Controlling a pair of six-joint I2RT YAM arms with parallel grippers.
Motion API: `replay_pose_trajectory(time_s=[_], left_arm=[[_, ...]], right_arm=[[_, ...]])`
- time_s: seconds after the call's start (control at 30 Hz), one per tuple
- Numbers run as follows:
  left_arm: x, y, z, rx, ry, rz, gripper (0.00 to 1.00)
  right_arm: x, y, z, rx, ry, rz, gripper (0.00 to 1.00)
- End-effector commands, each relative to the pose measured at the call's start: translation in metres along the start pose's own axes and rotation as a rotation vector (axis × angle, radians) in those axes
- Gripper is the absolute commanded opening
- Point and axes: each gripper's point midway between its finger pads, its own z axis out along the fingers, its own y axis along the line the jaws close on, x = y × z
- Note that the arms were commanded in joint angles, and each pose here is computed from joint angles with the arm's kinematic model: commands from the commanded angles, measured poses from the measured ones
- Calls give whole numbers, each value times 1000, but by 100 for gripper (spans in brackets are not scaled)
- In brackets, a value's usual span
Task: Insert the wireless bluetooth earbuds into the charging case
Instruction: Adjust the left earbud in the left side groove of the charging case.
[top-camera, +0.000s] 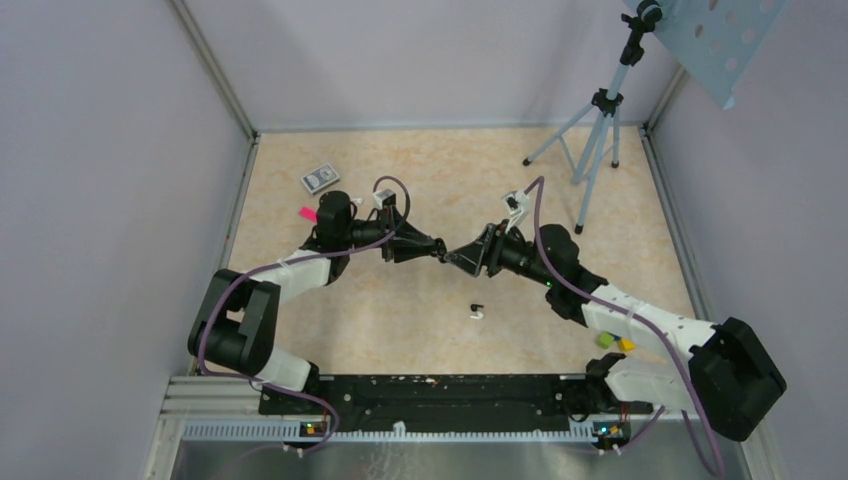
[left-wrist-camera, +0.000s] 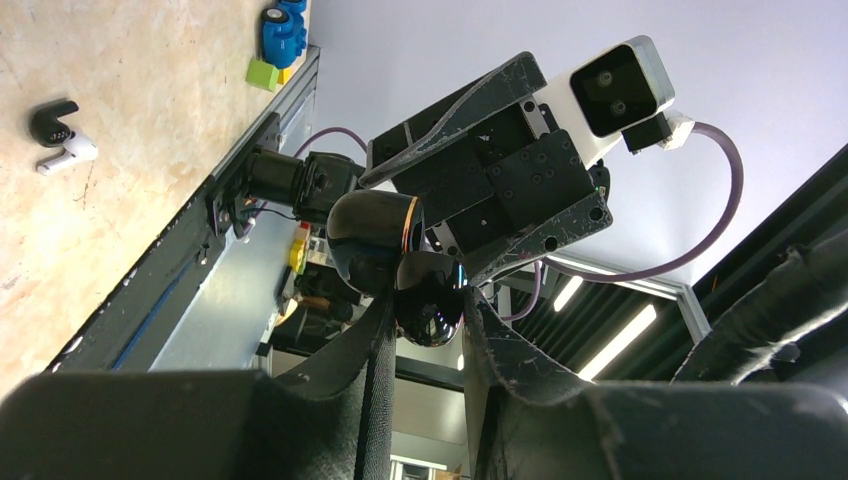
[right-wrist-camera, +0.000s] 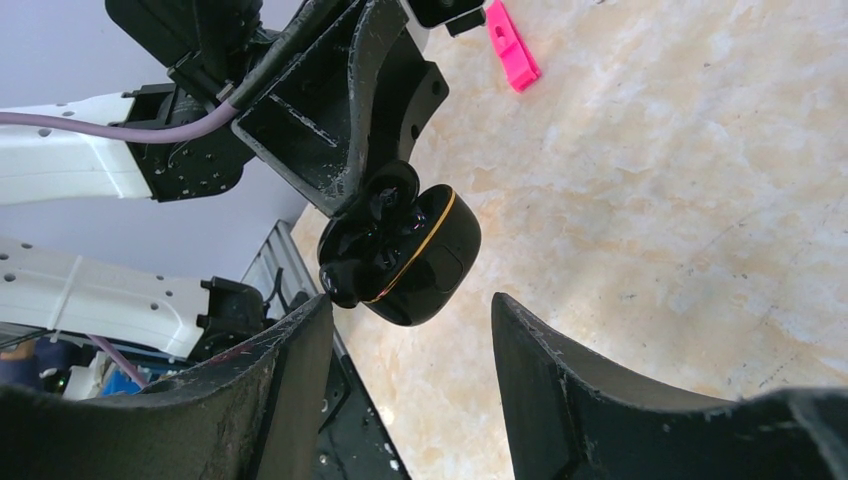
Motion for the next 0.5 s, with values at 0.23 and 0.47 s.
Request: replay_pose_trajectory(time_s=[0.23, 0.47], left_arm=[[10, -14, -3, 26, 23, 79, 0], [11, -12, -3, 25, 21, 75, 0]], right_arm=[[-22, 11, 8, -16, -74, -16, 58], [-21, 7, 8, 2, -79, -12, 58]])
